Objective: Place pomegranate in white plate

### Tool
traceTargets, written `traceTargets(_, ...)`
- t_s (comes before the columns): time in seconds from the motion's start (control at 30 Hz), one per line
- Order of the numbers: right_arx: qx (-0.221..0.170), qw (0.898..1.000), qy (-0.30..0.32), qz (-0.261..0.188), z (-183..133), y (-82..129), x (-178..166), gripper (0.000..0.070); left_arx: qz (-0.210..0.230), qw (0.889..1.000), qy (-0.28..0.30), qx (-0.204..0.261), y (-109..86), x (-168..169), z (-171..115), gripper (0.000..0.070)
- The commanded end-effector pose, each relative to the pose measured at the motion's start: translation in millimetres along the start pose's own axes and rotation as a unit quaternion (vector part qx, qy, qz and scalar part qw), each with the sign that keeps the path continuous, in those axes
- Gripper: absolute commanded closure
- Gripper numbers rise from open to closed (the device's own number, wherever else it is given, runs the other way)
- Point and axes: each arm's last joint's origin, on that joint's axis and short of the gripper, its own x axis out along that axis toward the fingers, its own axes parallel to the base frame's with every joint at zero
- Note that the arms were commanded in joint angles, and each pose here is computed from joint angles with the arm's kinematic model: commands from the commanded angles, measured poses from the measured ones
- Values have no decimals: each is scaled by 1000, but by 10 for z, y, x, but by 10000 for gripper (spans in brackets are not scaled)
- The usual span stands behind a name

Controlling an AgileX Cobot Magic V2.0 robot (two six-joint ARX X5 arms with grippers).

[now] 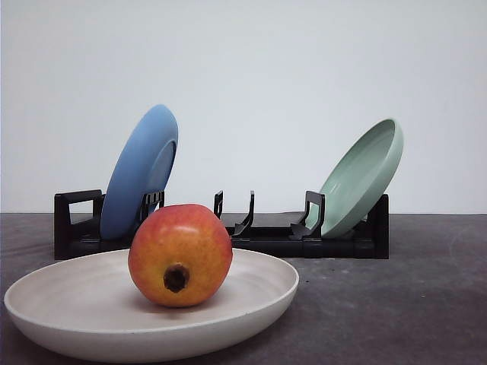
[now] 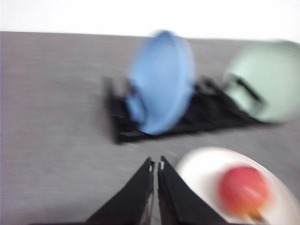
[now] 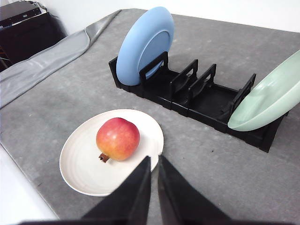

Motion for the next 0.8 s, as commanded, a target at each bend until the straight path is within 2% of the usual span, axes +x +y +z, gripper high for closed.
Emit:
traceTargets(0.0,-5,1000,-6,4,23,9,-5,675,30,999,-28,13,14,78,-3,700)
traceTargets(0.23,-5,1000,-6,4,23,9,-5,675,37,995,-83,51,163,486,-353,700)
traceTargets(0.37,-5,1000,-6,4,23,9,-5,675,55,993,-98,42,322,630,-598,700)
traceTargets(0.57,-5,1000,-6,4,23,9,-5,675,87,990,-101,46,482,740,-839,700)
traceTargets(0.77,-5,1000,-6,4,23,9,-5,675,105,988,-88,65,543,815,-1026,700)
